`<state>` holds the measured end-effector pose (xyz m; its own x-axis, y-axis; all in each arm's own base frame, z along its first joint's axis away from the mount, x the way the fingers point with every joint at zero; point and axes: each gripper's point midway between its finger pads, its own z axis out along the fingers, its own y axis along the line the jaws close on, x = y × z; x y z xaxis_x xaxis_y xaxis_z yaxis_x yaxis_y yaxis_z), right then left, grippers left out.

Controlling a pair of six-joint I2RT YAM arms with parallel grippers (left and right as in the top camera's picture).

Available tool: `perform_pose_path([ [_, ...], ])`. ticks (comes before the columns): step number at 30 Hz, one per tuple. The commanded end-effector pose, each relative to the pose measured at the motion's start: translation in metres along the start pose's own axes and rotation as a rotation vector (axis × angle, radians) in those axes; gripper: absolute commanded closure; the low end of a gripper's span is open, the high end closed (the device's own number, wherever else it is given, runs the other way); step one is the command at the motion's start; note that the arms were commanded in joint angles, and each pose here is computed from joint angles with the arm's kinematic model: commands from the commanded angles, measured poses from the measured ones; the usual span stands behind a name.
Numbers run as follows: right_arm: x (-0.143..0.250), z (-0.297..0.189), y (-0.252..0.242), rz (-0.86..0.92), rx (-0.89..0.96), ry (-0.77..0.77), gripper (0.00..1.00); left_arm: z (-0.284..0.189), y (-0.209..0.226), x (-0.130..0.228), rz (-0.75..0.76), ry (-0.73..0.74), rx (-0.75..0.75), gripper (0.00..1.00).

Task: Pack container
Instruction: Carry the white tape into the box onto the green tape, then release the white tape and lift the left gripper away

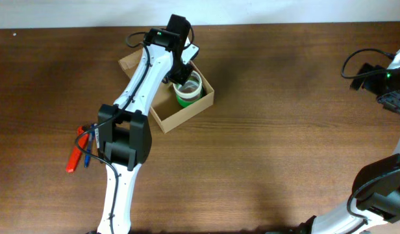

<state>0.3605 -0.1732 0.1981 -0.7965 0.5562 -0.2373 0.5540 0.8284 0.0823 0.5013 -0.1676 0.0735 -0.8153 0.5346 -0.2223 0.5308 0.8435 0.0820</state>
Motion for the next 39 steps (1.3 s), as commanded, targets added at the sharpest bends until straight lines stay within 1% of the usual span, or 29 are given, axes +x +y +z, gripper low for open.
perform_pose_path([
  [1, 0.001, -0.006, -0.001, 0.010, 0.002, -0.014, 0.01, 0.005, -0.006, -0.003, -0.002, -0.008, 0.020, 0.98],
  [6, 0.001, -0.006, -0.001, 0.010, 0.002, -0.014, 0.01, 0.005, -0.005, -0.005, -0.002, -0.017, 0.017, 0.96],
  [14, 0.001, -0.006, -0.001, 0.010, 0.001, -0.014, 0.01, 0.005, -0.005, -0.006, -0.006, -0.021, 0.016, 0.88],
  [16, 0.001, -0.006, -0.001, 0.010, 0.002, -0.014, 0.01, 0.006, -0.005, -0.006, -0.006, -0.020, 0.017, 0.84],
  [18, 0.001, -0.006, -0.001, 0.010, 0.002, -0.014, 0.01, 0.005, -0.005, -0.006, -0.006, -0.020, 0.016, 0.83],
  [26, 0.001, -0.006, -0.001, 0.010, 0.002, -0.014, 0.01, 0.001, -0.006, 0.000, -0.005, 0.007, 0.023, 0.83],
  [29, 0.001, -0.006, -0.001, 0.010, 0.002, -0.014, 0.01, -0.012, -0.005, 0.004, -0.004, 0.028, 0.018, 0.84],
  [32, 0.001, -0.006, -0.001, 0.009, 0.002, -0.014, 0.00, -0.033, 0.005, 0.001, -0.001, 0.024, -0.041, 0.83],
  [33, 0.001, -0.006, -0.001, 0.010, 0.002, -0.014, 0.01, -0.044, 0.010, -0.001, 0.000, 0.013, -0.073, 0.79],
  [34, 0.001, -0.006, -0.001, 0.009, 0.002, -0.014, 0.01, -0.053, 0.013, -0.004, 0.001, -0.001, -0.095, 0.69],
  [35, 0.001, -0.006, -0.001, 0.010, 0.002, -0.014, 0.01, -0.064, 0.015, -0.009, 0.000, -0.027, -0.108, 0.62],
  [36, 0.001, -0.006, -0.001, 0.010, 0.002, -0.014, 0.01, -0.084, 0.017, -0.016, -0.003, -0.071, -0.118, 0.59],
  [37, 0.001, -0.006, -0.001, 0.010, 0.002, -0.014, 0.01, -0.096, 0.018, -0.018, 0.002, -0.092, -0.124, 0.59],
  [39, 0.001, -0.006, -0.001, 0.010, 0.002, -0.014, 0.01, -0.124, 0.025, -0.014, -0.004, -0.115, -0.169, 0.56],
])
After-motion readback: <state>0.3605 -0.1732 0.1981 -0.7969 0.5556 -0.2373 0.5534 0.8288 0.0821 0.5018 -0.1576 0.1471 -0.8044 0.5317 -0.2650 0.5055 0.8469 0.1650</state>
